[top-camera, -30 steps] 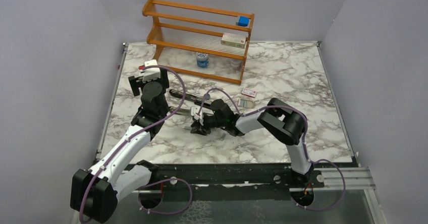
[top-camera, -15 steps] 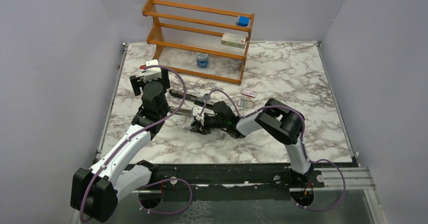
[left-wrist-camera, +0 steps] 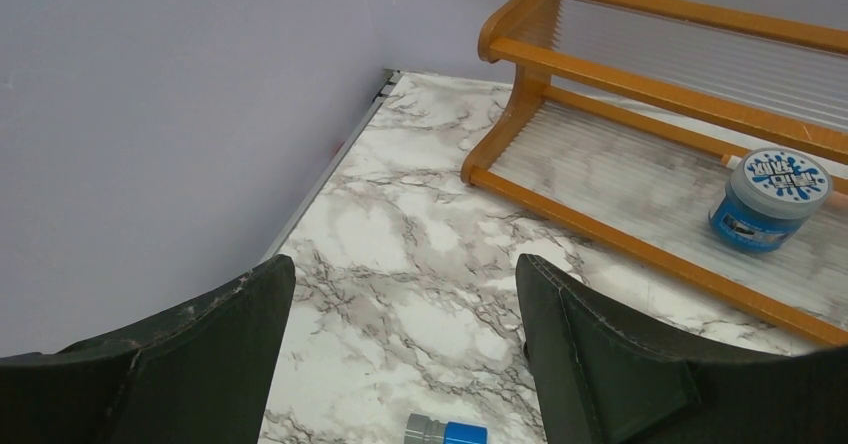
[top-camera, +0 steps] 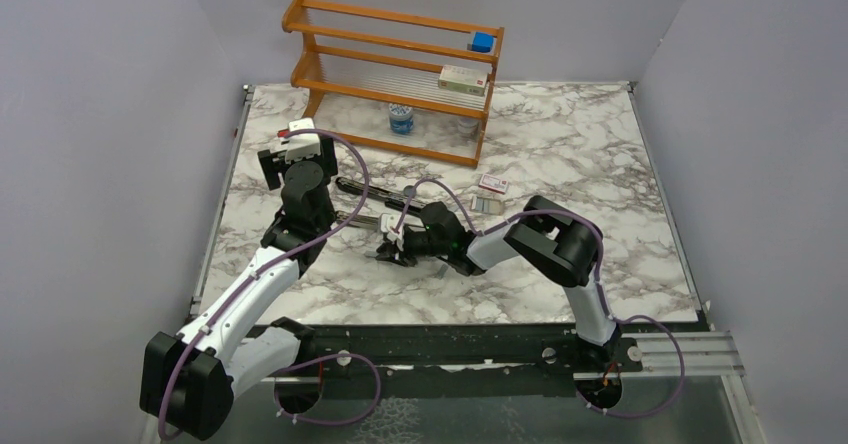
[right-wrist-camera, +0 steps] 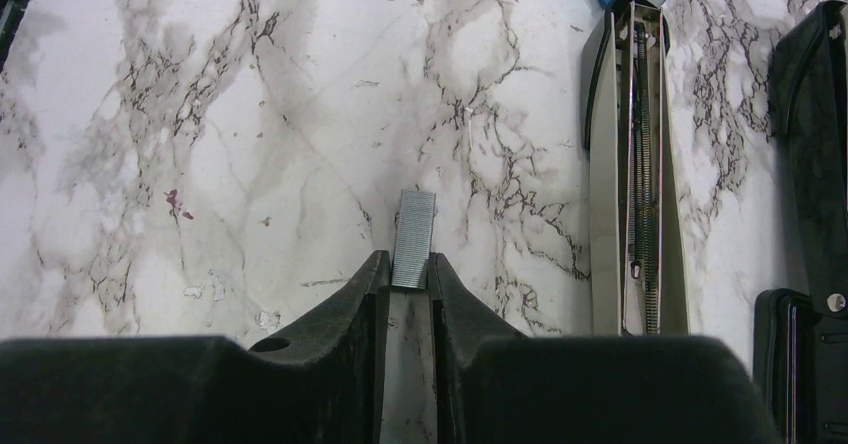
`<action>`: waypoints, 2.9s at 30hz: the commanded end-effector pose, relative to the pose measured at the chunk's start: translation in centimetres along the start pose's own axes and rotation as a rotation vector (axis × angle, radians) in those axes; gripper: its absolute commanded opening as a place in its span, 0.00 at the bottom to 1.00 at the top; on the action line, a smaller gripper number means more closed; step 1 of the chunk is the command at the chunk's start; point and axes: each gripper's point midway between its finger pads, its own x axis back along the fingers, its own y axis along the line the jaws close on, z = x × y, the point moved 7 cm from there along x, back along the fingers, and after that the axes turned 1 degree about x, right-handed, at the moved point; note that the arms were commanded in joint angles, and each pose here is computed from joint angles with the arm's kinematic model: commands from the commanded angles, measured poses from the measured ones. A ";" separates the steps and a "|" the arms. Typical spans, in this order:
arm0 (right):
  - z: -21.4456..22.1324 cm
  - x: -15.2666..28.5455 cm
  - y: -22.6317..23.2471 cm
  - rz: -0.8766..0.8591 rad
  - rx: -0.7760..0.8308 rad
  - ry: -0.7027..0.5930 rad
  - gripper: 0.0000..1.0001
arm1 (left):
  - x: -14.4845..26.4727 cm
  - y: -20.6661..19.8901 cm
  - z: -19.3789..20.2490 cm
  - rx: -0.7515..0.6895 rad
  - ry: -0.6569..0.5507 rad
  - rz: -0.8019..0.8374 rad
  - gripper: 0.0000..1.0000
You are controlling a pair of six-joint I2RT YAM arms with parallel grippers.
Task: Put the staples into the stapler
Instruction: Pick up the staple from the center of the board.
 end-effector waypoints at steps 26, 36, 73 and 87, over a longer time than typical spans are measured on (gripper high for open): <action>-5.4 6.2 -1.2 0.156 -0.073 0.002 0.01 | -0.1 -0.7 -0.6 0.028 0.024 0.050 0.82; -5.9 11.9 -5.7 0.348 -0.123 0.024 0.01 | -0.6 -2.4 0.4 -0.029 0.096 0.149 0.80; -7.5 14.3 -6.8 0.509 -0.299 0.090 0.01 | -1.9 -6.7 2.6 0.023 0.566 0.266 0.99; -7.9 13.0 -5.9 0.315 -0.253 0.105 0.01 | -2.2 -6.8 2.9 0.074 0.499 0.457 0.99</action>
